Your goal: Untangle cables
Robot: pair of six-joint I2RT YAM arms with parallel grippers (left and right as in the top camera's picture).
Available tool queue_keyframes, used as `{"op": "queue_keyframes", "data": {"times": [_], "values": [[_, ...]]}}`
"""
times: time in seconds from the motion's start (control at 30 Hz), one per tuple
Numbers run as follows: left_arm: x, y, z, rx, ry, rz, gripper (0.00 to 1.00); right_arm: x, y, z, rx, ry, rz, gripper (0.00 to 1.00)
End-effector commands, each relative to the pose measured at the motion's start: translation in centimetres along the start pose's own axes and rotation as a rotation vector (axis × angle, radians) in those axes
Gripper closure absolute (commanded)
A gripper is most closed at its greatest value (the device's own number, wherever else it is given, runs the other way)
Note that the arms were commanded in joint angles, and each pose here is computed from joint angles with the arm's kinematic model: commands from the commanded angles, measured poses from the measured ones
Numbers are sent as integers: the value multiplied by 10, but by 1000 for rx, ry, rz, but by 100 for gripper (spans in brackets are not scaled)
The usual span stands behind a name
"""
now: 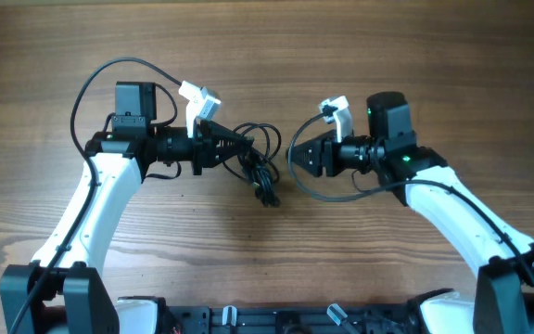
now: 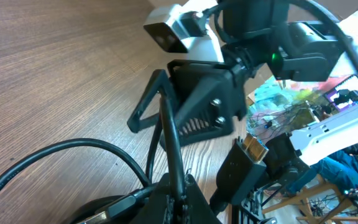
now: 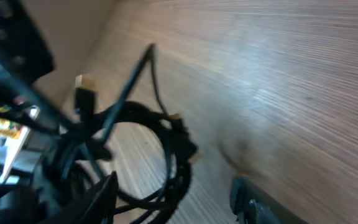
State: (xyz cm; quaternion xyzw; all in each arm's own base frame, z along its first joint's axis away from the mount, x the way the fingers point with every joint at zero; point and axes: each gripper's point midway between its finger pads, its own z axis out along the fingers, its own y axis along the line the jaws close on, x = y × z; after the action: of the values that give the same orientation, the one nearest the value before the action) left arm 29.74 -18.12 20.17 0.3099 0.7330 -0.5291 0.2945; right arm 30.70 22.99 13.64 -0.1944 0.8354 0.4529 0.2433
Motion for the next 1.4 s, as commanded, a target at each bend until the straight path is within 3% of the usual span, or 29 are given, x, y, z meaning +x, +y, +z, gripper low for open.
{"op": "queue_keyframes", "data": {"times": [0.0, 0.17, 0.3, 0.33, 0.4, 0.43, 0.47, 0.6, 0.7, 0.83, 0.97, 1.13, 1.23, 1.37], "values": [[-2, -6, 0, 24, -9, 4, 95, -5, 20, 7, -33, -10, -103, 35], [-2, -7, 1, 26, -8, 5, 95, -16, 36, 26, 0, -60, -209, 29], [-1, -13, 9, 49, 8, 22, 95, -29, 7, 25, 192, -128, -136, 31], [-1, -14, 10, 53, 11, 25, 95, -32, 1, 23, 231, -142, -136, 38], [0, -15, 11, 55, 12, 27, 95, -37, -16, 19, 329, -171, -138, 60], [0, -15, 11, 55, 12, 27, 95, -40, -25, 16, 381, -181, -147, 94], [0, -15, 11, 55, 12, 27, 95, -42, -32, 13, 431, -182, -208, 96], [0, -13, 11, 46, 15, 27, 94, -72, -42, -23, 648, -244, -427, 96], [2, -8, 11, 19, 25, 26, 94, -105, -23, -64, 808, -302, -703, 96], [2, -8, 11, 19, 25, 27, 94, -123, -15, -96, 992, -267, -966, 96], [2, -7, 11, 11, 27, 27, 94, -135, -6, -99, 990, -327, -997, 96], [4, 0, 11, -28, 39, 26, 94, -183, 37, -132, 1063, -616, -1096, 96], [5, 5, 11, -59, 47, 9, 92, -188, 47, -134, 1037, -666, -1103, 96], [7, 74, -8, -476, 41, -252, 92, -187, 45, -134, 1024, -671, -1073, 96]]}}
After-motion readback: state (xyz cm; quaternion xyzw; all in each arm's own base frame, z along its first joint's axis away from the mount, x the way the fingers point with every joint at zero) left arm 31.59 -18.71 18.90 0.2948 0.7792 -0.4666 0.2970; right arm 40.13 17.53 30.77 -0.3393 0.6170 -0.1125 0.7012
